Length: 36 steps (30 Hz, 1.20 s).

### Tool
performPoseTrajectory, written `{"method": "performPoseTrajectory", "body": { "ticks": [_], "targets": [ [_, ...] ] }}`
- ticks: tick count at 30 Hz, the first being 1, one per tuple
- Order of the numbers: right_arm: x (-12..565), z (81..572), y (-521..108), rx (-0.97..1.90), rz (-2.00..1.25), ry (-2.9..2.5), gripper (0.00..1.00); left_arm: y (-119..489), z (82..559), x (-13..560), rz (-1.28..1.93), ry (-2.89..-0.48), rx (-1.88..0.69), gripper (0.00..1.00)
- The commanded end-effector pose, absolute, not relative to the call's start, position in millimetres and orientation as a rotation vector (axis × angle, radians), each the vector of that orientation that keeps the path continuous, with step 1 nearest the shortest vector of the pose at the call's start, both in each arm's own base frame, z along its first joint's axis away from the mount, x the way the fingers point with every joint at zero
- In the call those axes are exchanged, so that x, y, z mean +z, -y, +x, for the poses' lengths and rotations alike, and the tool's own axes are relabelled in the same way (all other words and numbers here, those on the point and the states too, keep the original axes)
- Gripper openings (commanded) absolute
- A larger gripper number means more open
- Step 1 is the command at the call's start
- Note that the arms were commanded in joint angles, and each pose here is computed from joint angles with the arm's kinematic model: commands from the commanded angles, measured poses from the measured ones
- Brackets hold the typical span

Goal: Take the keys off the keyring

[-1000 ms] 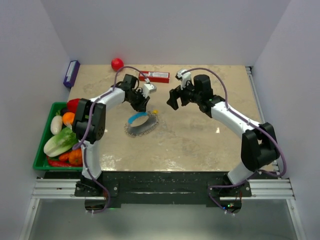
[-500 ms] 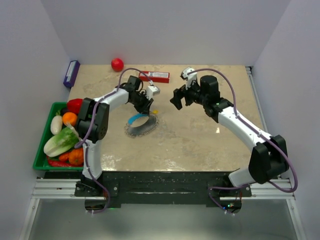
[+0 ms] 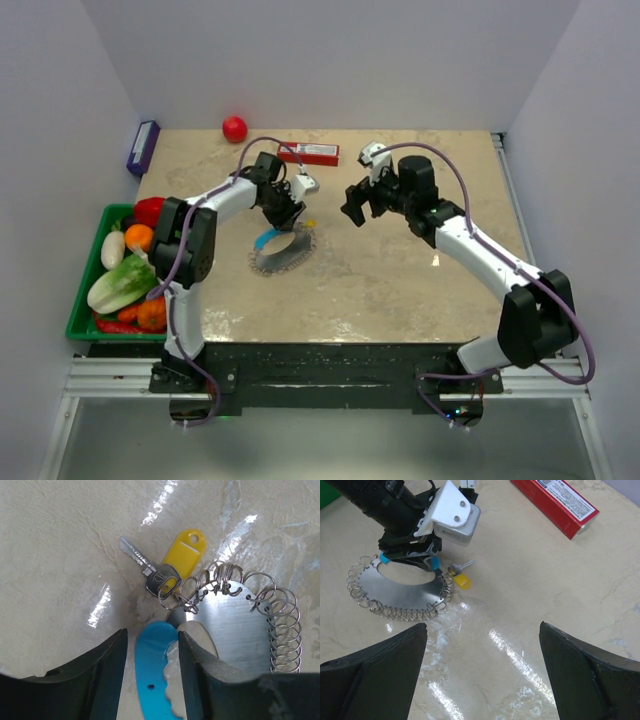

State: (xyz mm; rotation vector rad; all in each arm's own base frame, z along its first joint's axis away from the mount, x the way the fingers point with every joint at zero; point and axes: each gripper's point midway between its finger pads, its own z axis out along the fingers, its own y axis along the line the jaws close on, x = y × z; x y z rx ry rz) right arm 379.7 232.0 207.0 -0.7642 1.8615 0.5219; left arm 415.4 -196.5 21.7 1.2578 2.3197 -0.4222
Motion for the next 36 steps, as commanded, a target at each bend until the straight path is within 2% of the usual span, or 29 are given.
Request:
{"method": "performPoseTrajectory", "body": {
  "ticks": [1, 5, 11, 17, 24, 29, 30, 33, 36],
  "targets": [
    [197.6, 375.3, -251.5, 0.528, -0.845, -1.866, 0.99, 186.0, 419.9, 51.0, 1.289, -2.256, -0.317, 0.55],
    [165.6, 380.0, -271.1, 0.632, -0.842, -1.985, 0.99, 181.5, 412.8, 55.8, 1.307, -2.256, -0.325, 0.61],
    [130.4, 391.8, -300.5, 0.797, -0.811, -2.074, 0.97, 171.6, 402.1, 42.5, 1.315, -2.283, -0.341, 0.63],
    [93.8, 392.5, -322.5, 0.766, -0.849, -2.139, 0.94, 161.3, 404.3, 37.1, 1.236, -2.301, -0.391, 0.63],
    [74.2, 395.8, -340.0, 0.743, -0.815, -2.207, 0.78, 146.0, 416.4, 41.0, 1.092, -2.312, -0.508, 0.63],
    [61.3, 396.2, -347.9, 0.674, -0.834, -2.236, 0.71, 146.4, 418.5, 54.9, 1.036, -2.283, -0.576, 0.63],
    [56.9, 396.7, -347.5, 0.658, -0.831, -2.247, 0.65, 147.1, 418.2, 57.0, 1.036, -2.278, -0.58, 0.63],
    [48.2, 399.0, -348.6, 0.611, -0.834, -2.267, 0.57, 149.1, 417.9, 63.8, 1.027, -2.263, -0.596, 0.63],
    [42.7, 401.3, -349.8, 0.586, -0.833, -2.282, 0.51, 150.8, 416.5, 67.7, 1.022, -2.255, -0.608, 0.63]
  ]
}}
